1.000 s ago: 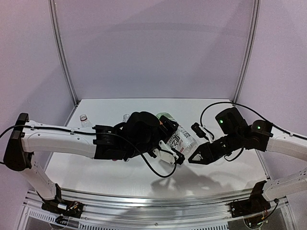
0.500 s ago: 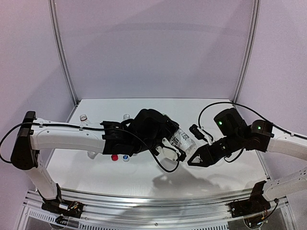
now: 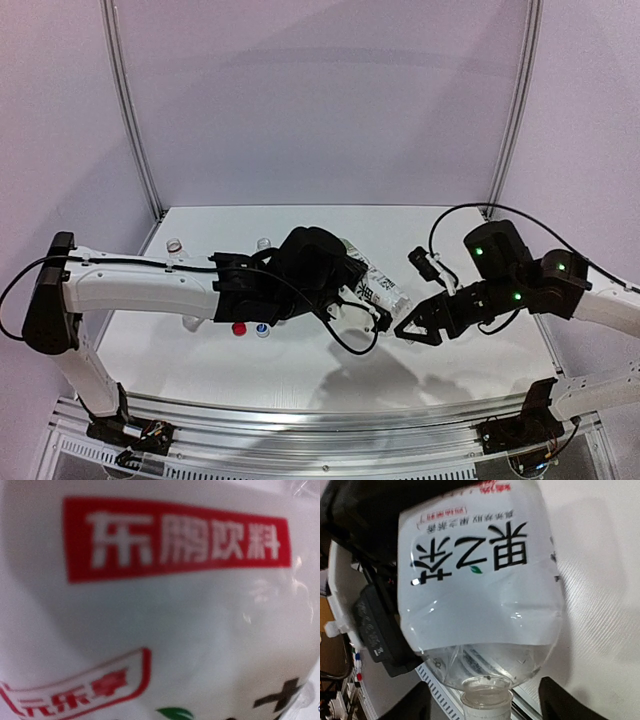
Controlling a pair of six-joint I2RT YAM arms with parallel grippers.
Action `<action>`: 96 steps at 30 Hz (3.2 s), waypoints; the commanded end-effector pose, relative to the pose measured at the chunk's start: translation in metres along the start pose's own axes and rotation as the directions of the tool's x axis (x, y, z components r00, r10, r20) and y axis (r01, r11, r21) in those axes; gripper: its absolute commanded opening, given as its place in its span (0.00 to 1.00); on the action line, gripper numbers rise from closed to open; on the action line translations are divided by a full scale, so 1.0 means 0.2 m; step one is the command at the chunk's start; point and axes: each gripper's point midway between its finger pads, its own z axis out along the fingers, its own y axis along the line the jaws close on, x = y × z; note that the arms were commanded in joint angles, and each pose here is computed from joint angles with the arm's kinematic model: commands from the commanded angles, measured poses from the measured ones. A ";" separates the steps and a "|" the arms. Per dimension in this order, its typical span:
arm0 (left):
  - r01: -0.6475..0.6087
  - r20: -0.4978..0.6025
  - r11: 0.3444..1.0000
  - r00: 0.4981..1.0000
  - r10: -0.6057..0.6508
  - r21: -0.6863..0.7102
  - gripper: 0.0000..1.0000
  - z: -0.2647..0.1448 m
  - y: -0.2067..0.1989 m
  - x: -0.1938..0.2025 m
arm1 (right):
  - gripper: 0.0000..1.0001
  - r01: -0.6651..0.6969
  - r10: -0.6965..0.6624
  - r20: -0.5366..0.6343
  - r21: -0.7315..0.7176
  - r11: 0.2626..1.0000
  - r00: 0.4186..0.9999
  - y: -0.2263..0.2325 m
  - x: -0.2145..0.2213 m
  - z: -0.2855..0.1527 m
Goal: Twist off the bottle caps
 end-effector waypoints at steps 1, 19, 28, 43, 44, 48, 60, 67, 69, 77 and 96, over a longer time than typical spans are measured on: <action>0.134 0.048 0.991 0.990 -0.133 -0.007 0.54 -0.09 0.04 -0.02 | 0.88 0.023 -0.030 0.151 0.048 0.999 0.988 0.01 -0.11 -0.17; 0.792 0.203 0.566 0.530 -0.823 0.229 0.66 -0.55 0.19 -0.02 | 0.99 0.281 -0.194 0.570 -0.068 0.957 0.798 0.19 -0.20 -0.57; 0.831 0.373 0.307 0.131 -0.918 0.463 0.66 -0.81 0.27 -0.13 | 0.98 0.408 -0.191 0.691 -0.163 0.898 0.697 0.30 -0.21 -0.58; 0.643 0.281 0.035 -0.285 -0.917 0.765 0.60 -0.88 0.32 -0.26 | 0.98 0.650 -0.324 0.793 -0.116 0.751 0.516 0.55 -0.18 -0.45; 0.622 0.268 0.028 -0.296 -0.917 0.783 0.60 -0.87 0.31 -0.28 | 0.98 0.660 -0.333 0.791 -0.116 0.742 0.513 0.57 -0.17 -0.44; 0.602 0.231 0.005 -0.299 -0.926 0.798 0.60 -0.80 0.27 -0.35 | 0.99 0.703 -0.357 0.789 -0.130 0.699 0.501 0.63 -0.14 -0.41; 0.598 0.230 0.067 -0.202 -0.952 0.799 0.60 -0.70 0.20 -0.52 | 0.99 0.661 -0.355 0.767 -0.118 0.741 0.535 0.61 -0.18 -0.34; 0.622 0.263 0.124 -0.137 -0.955 0.773 0.60 -0.69 0.17 -0.59 | 0.93 0.676 -0.327 0.749 -0.211 0.706 0.576 0.69 -0.16 -0.31; 0.629 0.261 0.124 -0.130 -0.957 0.768 0.60 -0.68 0.16 -0.58 | 0.87 0.690 -0.318 0.750 -0.244 0.682 0.579 0.72 -0.14 -0.32; 0.636 0.274 0.138 -0.119 -0.954 0.759 0.60 -0.67 0.16 -0.59 | 0.66 0.709 -0.297 0.758 -0.291 0.643 0.581 0.76 -0.11 -0.37; 0.745 0.293 0.120 -0.106 -0.950 0.657 0.99 -0.67 0.10 -0.45 | 0.39 0.653 -0.301 0.753 -0.216 0.726 0.585 0.68 -0.17 -0.37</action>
